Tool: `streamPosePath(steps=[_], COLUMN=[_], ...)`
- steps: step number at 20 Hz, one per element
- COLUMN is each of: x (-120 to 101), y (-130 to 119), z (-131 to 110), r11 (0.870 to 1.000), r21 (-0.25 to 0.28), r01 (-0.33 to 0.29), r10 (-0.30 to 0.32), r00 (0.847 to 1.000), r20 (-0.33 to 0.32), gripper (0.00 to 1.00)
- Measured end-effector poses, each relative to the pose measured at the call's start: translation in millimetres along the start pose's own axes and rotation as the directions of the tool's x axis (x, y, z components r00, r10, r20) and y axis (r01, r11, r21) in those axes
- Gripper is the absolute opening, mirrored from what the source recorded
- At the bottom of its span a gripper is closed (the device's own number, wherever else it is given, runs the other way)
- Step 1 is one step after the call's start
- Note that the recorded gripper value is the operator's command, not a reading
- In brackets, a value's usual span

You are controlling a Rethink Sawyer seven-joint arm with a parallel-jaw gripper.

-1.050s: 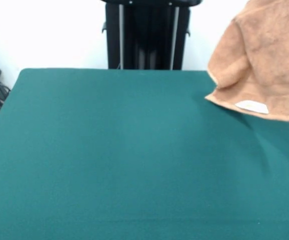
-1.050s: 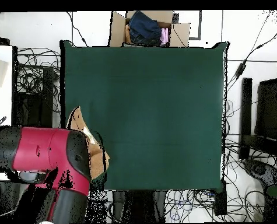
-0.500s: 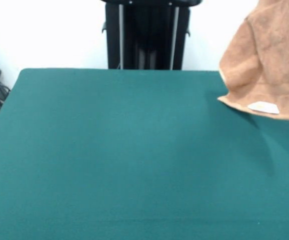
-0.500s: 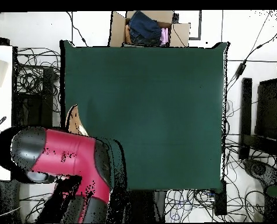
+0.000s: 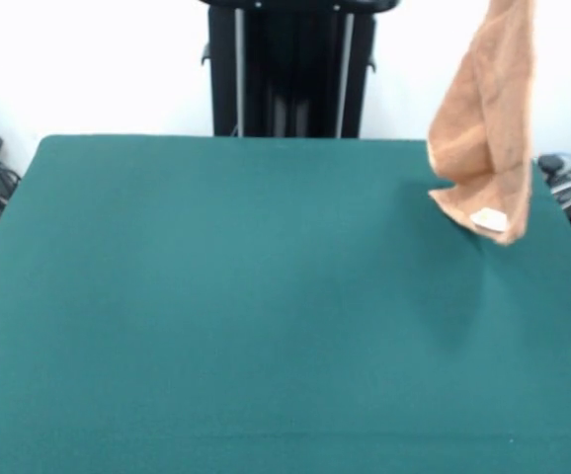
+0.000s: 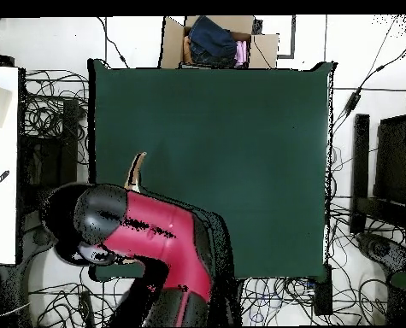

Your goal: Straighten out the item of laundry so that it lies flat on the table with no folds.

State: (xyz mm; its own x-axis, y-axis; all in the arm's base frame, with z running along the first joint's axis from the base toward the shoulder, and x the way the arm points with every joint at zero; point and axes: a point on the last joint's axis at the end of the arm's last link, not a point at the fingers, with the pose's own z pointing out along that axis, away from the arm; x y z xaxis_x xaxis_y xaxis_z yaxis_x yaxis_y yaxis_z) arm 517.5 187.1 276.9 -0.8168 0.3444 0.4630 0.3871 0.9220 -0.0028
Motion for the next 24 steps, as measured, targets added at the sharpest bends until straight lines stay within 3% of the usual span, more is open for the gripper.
streamPosePath(steps=[7,14,20,24], x=[-32.2,-49.9,-64.1,-74.0], y=[-44.8,-68.1,-89.8,-108.6], z=[7.2,20.7,34.6,42.0], r11=[0.995,0.988,0.988,0.986], r21=[-0.072,-0.109,-0.142,-0.164], r01=[-0.071,-0.107,-0.063,0.017], r10=[0.070,0.104,0.057,-0.026], r00=[0.997,0.994,0.997,0.998], r20=[-0.012,-0.037,-0.050,-0.054], gripper=[0.00,0.00,0.00,0.00])
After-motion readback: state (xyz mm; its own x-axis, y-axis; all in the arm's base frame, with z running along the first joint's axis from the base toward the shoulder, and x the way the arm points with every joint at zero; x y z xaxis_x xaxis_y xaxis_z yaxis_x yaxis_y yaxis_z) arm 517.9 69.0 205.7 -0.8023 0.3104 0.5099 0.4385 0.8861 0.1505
